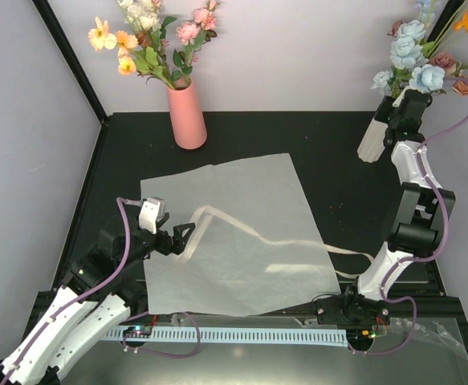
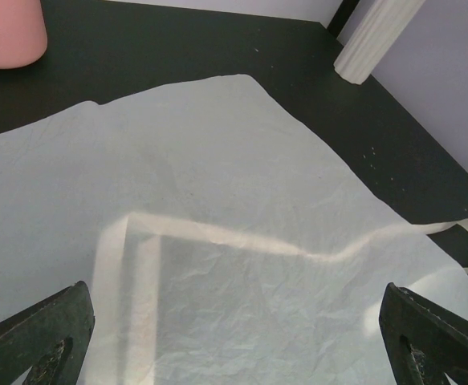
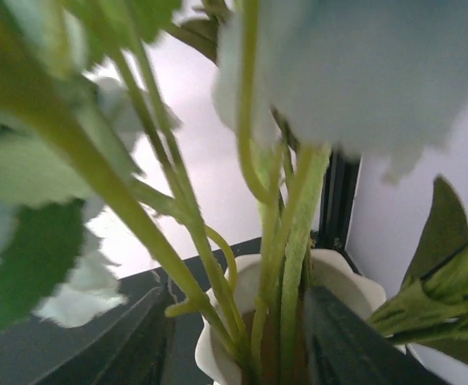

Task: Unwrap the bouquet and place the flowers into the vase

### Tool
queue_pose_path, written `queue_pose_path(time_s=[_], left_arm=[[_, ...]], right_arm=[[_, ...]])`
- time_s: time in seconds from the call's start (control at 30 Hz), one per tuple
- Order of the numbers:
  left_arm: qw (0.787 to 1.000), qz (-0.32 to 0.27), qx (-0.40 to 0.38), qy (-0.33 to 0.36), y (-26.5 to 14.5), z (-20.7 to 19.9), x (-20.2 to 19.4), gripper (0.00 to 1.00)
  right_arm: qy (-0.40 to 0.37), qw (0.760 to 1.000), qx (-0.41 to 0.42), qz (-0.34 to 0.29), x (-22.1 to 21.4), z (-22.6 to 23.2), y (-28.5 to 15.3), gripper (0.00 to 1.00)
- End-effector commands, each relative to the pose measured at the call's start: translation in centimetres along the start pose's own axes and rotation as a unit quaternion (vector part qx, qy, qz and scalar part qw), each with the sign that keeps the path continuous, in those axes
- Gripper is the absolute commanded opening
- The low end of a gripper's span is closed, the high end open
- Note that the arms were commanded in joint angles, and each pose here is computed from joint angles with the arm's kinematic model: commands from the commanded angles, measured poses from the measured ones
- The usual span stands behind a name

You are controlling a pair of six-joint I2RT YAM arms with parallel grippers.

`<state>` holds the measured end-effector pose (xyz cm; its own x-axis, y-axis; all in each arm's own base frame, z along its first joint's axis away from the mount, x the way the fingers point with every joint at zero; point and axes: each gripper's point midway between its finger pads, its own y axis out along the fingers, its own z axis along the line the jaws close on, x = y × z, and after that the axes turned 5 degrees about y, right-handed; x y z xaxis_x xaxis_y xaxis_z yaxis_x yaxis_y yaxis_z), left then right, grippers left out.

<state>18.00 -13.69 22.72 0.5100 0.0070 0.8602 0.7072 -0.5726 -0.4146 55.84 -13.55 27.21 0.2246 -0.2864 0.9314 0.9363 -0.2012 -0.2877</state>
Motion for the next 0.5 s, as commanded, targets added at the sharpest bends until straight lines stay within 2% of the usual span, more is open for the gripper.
queue_pose_path(time_s=[0.0, 0.33, 0.47], left_arm=[[1.000, -0.001, 0.003, -0.005, -0.3, 0.1, 0.1, 0.99], [1.000, -0.002, 0.006, -0.009, -0.3, 0.2, 0.1, 0.99], [1.000, -0.002, 0.007, -0.009, -0.3, 0.3, 0.2, 0.99]], right_arm=[[0.000, 0.999, -0.001, -0.043, 5.2, 0.7, -2.7, 0.51], [0.024, 0.998, 0.025, -0.051, 7.9, 2.4, -7.3, 0.85], [0.039, 0.996, 0.064, -0.053, 7.7, 3.7, -10.0, 0.90]])
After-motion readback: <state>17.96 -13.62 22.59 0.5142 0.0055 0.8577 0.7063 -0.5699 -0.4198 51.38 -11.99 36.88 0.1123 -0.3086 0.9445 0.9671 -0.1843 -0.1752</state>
